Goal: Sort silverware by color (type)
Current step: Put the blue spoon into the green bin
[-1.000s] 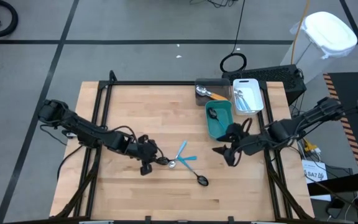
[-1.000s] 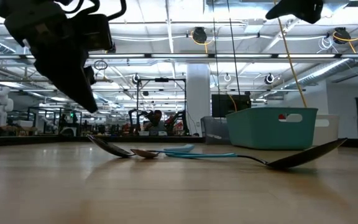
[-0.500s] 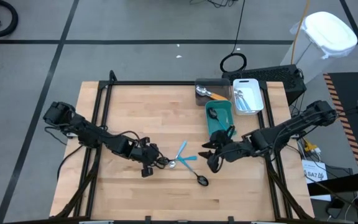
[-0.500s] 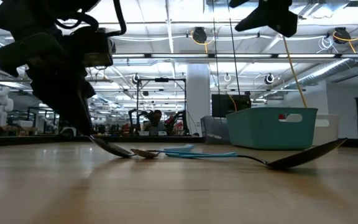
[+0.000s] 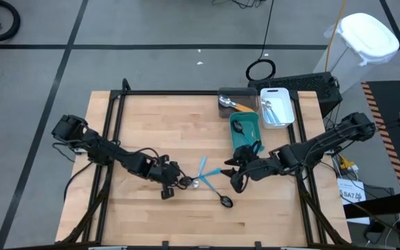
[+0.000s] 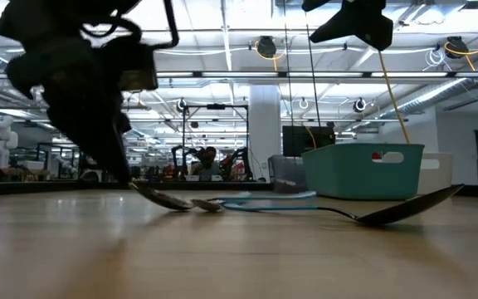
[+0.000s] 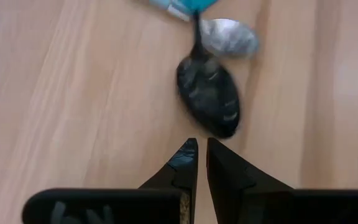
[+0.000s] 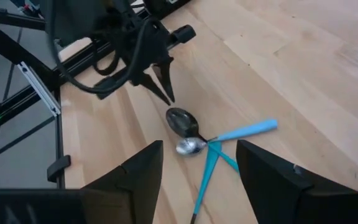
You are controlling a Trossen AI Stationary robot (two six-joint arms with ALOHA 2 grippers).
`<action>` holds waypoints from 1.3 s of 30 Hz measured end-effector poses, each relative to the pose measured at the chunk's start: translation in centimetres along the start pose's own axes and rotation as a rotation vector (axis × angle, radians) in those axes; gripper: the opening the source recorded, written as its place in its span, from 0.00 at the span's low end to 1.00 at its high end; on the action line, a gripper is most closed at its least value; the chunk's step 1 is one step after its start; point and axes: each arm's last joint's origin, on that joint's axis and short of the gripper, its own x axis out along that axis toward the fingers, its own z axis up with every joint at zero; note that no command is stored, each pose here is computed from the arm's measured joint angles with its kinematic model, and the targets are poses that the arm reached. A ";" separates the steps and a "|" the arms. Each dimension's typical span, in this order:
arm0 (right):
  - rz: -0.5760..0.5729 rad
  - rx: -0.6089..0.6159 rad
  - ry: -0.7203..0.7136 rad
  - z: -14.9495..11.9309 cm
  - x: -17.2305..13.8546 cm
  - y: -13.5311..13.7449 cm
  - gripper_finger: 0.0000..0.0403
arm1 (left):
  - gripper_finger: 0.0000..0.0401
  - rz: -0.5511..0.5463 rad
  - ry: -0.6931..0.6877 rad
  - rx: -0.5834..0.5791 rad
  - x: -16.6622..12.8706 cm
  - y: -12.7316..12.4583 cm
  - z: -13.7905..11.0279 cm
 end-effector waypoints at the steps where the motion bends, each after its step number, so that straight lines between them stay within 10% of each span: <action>1: -0.001 0.000 0.000 0.0 0.0 0.0 0.49 | 0.09 -0.003 -0.003 -0.001 -0.2 -0.2 0.3; 11: -0.011 -0.014 0.002 0.1 0.1 -0.2 0.49 | 0.09 -0.022 -0.093 0.053 -2.0 -2.3 4.2; 21: -0.014 -0.023 -0.001 0.2 0.1 -0.3 0.49 | 0.09 0.052 0.121 0.089 2.7 -2.4 1.4; 39: -0.021 -0.239 0.106 0.2 1.3 -1.4 0.61 | 0.09 0.083 0.101 0.134 2.9 -2.8 1.0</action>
